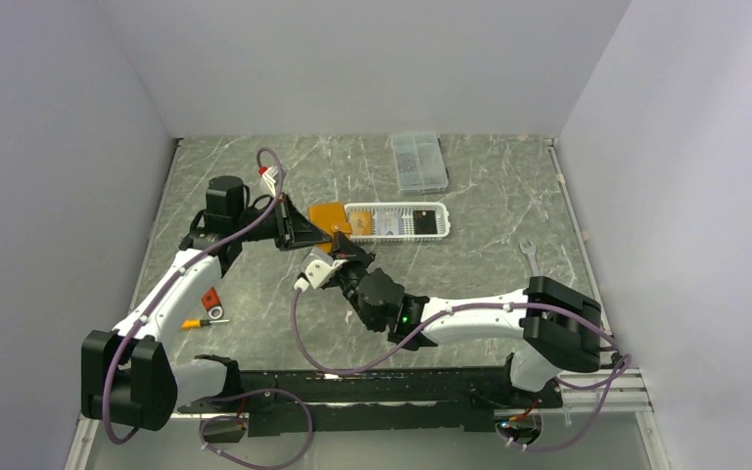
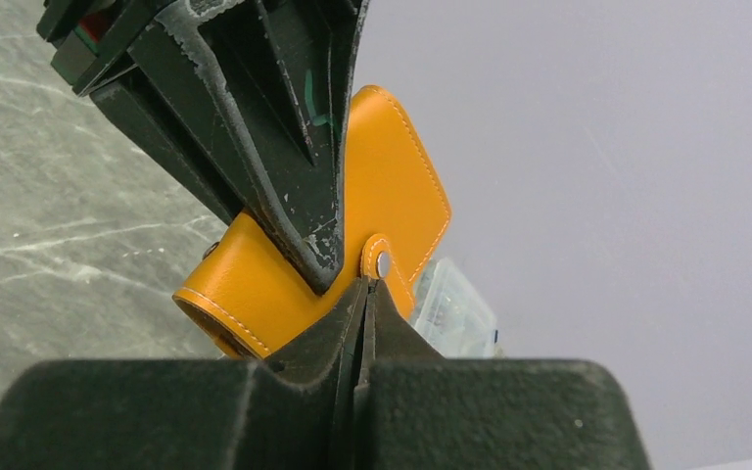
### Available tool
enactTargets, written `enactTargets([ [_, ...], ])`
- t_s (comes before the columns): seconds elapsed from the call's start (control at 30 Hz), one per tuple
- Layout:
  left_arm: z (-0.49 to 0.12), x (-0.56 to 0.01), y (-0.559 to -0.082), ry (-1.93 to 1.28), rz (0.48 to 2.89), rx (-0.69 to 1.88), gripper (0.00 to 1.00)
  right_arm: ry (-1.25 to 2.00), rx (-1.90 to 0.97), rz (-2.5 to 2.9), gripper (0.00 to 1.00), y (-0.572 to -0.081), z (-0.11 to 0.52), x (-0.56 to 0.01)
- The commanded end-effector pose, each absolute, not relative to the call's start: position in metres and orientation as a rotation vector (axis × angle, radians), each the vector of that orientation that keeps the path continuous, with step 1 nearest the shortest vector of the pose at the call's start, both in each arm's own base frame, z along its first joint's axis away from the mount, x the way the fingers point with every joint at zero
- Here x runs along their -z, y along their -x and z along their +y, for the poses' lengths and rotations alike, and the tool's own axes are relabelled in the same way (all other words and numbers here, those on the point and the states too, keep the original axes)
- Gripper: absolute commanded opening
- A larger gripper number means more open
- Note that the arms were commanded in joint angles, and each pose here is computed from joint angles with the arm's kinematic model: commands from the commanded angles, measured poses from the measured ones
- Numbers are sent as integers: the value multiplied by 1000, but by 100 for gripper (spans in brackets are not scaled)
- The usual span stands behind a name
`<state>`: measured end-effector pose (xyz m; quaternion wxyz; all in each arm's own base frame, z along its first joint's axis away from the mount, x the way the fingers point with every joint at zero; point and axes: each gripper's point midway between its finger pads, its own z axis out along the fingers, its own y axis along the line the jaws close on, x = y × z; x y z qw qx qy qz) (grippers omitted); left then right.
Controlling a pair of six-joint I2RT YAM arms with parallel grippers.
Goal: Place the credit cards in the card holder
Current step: Open the card holder at the center of the board.
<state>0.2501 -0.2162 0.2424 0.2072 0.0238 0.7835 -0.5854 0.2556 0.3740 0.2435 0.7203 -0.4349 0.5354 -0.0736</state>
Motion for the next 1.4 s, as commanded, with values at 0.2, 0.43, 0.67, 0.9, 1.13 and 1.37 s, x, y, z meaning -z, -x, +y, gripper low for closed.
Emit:
enactTargets([
  [0.2,-224,-270,-229,-247,2102,1755,0,778,121,1185,0,-262,368,-265],
  [0.43,-224,-272,-227,-259,2093,1768,0,658,-25,1272,0,-273,363,-276],
  [0.67,-224,-274,-226,-271,2089,1771,0,538,-150,1337,0,-290,349,-290],
  [0.9,-225,-274,-226,-278,2090,1776,0,452,-172,1348,0,-303,337,-299],
  [1.13,-225,-274,-226,-283,2088,1779,0,402,-197,1351,0,-306,331,-302],
  [1.37,-225,-245,-230,-270,2149,1711,0,371,-327,1487,0,-286,317,-291],
])
